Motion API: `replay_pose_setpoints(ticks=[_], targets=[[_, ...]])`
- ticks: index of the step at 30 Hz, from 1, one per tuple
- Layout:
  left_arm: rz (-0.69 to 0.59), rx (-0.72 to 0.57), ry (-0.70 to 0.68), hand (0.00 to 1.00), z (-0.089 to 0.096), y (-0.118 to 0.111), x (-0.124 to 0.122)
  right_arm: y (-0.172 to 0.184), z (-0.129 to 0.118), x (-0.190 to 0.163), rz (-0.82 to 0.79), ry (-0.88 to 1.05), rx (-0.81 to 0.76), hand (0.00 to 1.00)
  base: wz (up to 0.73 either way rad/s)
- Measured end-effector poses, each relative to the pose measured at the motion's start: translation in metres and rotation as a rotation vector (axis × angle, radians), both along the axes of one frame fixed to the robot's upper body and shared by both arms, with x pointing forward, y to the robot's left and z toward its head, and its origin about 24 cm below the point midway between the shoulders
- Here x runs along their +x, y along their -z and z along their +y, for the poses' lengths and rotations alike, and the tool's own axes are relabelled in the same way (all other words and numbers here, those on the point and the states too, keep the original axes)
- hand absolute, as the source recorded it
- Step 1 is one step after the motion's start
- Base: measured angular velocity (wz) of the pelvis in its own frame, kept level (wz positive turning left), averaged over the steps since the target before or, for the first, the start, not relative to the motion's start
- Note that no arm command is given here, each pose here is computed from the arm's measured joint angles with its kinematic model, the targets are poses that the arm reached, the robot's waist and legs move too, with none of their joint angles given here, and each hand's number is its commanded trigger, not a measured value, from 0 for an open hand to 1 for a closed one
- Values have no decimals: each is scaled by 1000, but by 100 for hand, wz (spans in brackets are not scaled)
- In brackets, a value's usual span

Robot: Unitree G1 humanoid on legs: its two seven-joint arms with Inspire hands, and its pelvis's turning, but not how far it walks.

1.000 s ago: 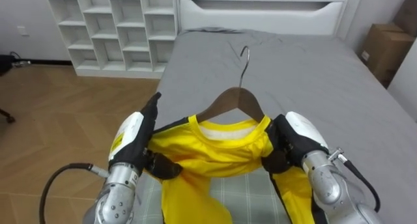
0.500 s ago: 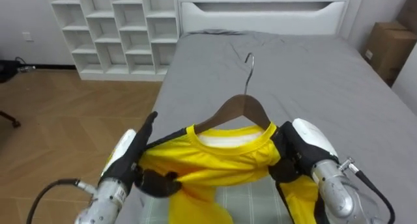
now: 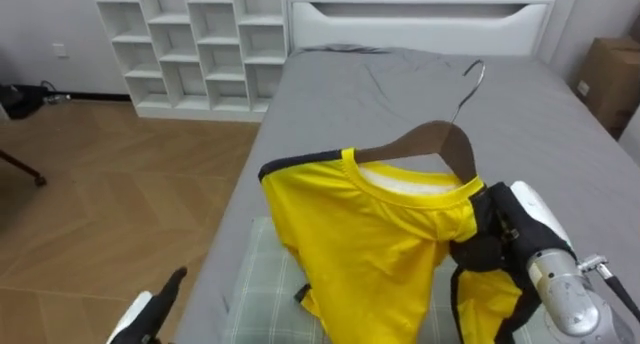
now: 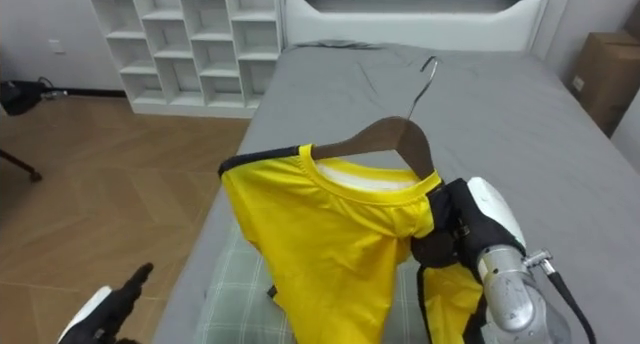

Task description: Hang clothes

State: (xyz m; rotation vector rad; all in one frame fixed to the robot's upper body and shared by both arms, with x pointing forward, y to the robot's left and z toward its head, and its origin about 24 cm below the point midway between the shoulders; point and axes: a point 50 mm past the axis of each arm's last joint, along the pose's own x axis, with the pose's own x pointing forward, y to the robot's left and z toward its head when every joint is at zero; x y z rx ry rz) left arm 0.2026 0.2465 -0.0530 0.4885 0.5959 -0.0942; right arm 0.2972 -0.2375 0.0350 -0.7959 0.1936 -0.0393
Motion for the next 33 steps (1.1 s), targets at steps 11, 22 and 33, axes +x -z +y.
replay_pose_setpoints(ticks=[11, 22, 33], targets=[[165, -32, -60, 0, 17, 27, -33, -5, -12, -1, -9, 26, -33, 100, 3], [419, -205, -276, 0, 19, 77, -96, -10, -12, 0, -29, 24, -27, 100, -6], [736, -199, -526, 0, 25, 104, -204, -29, -10, -13, -135, 20, -58, 100, 1]])
